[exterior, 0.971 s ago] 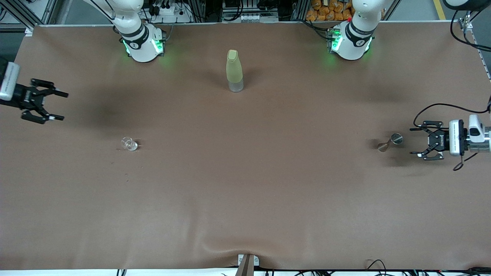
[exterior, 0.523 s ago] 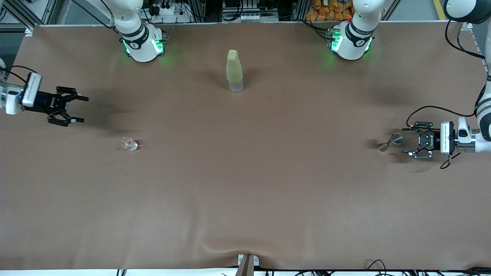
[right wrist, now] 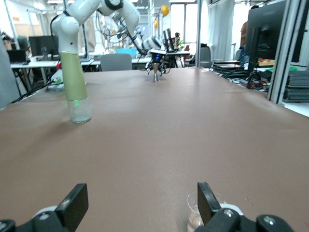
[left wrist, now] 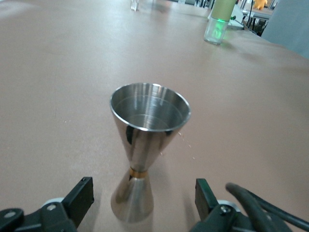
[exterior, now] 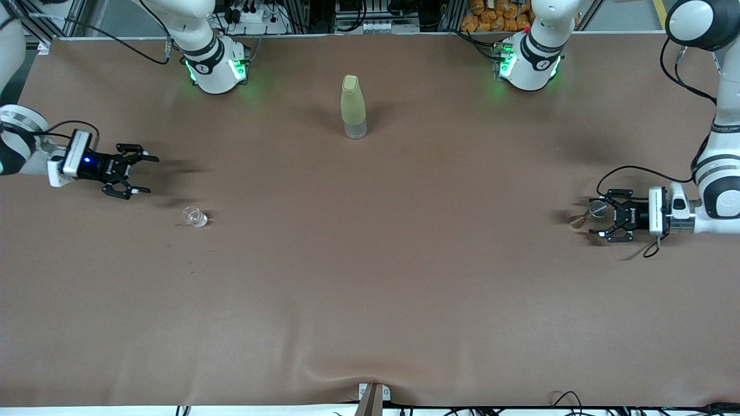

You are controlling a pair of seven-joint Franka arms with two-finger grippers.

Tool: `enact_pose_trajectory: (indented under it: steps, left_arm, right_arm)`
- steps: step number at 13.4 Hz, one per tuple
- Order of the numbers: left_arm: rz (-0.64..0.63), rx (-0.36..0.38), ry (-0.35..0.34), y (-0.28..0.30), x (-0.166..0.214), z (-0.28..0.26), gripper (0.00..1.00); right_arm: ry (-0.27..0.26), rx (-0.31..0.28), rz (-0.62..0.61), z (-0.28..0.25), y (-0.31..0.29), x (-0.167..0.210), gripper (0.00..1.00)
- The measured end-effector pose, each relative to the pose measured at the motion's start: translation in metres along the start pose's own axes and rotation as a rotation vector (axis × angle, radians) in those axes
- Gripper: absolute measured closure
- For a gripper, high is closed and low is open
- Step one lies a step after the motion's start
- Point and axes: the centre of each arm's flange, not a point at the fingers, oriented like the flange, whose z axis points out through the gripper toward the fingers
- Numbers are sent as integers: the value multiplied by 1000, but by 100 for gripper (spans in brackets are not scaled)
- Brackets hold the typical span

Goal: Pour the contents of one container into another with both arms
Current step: 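Close the right gripper on the beaker while the left gripper grips the jigger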

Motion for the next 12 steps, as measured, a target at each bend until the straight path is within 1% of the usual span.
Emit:
enact_pose_trajectory:
  steps: [1,2,3,6,8,9,10,12]
  left_arm:
    - [4,0,6,0,-1,2,12]
    - [5,0,8,-1,-2,3,13]
    - [7,2,7,-1,-1,2,18]
    - [10,11,9,-3,0,0,18]
    - [10,25,21,-5,2,0,21]
    - [11,28,24,-5,3,0,21]
    - [11,31,28,-6,3,0,26]
    - [10,40,39,-7,4,0,28]
  right_arm:
    - [18,-20,15,3,0,-10,0]
    - [33,-34,25,7,2,-19,0]
    - [48,-49,27,9,4,-26,0]
    - [83,-90,19,18,20,-42,0]
    - [95,-109,-4,22,35,-45,0]
    - [98,-120,-9,22,40,-47,0]
    - [98,-125,-10,22,43,-50,0]
    - [100,-130,-7,23,45,-61,0]
